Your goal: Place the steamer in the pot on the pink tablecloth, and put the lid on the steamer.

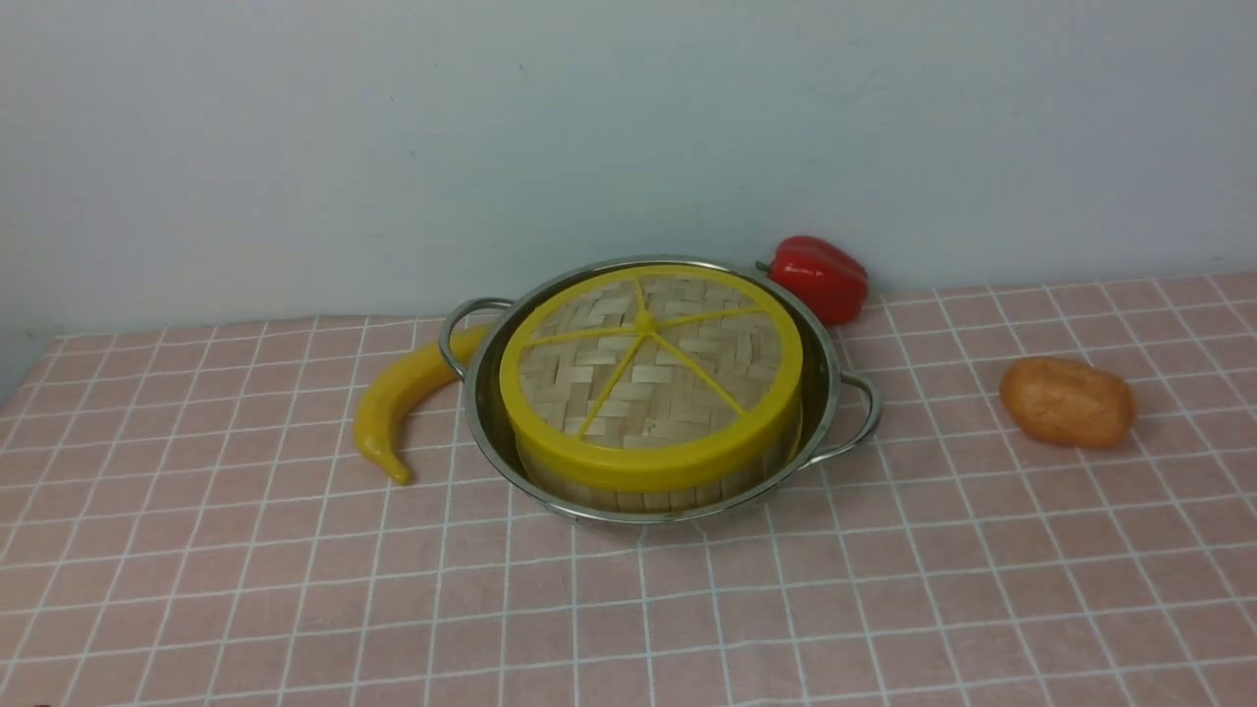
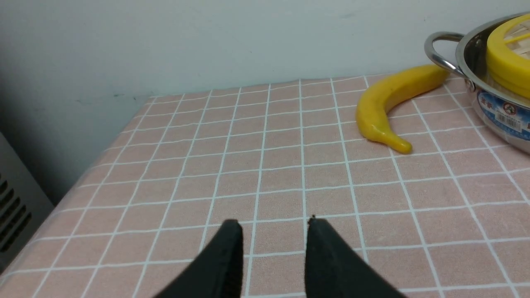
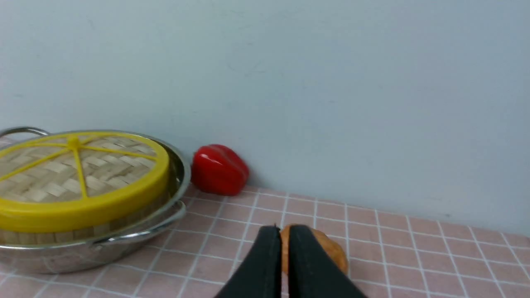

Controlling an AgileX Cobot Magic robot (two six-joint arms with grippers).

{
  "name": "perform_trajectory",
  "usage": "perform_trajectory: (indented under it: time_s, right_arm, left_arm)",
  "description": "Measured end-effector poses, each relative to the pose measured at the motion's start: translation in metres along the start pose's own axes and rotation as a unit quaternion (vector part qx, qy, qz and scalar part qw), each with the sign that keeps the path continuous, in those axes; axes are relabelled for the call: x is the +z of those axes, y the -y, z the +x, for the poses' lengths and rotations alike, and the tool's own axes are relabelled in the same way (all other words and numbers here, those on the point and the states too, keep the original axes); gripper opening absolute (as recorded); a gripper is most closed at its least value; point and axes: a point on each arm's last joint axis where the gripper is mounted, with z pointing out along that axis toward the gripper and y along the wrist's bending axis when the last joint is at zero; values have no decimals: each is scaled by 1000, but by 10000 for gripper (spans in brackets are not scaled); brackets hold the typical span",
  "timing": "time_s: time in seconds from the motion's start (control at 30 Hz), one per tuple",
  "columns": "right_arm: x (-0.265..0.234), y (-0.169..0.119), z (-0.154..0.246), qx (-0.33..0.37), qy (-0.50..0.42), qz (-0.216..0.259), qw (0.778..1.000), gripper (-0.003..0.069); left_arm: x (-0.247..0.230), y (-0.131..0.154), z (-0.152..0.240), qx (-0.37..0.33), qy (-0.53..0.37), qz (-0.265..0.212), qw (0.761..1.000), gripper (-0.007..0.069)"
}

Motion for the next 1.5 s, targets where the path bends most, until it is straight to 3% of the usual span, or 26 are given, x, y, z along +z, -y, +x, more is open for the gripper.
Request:
perform_trajectory:
  time_s: [0.37, 1.5]
  right_arm:
    - [-5, 0, 71, 6, -26, 15, 1000, 97]
    - [-5, -1, 75, 40, -47, 7, 998, 180]
  left_arm:
    - [0, 0, 0, 0, 0, 0, 1000, 211]
    - [0, 0, 0, 0, 0, 0, 1000, 223]
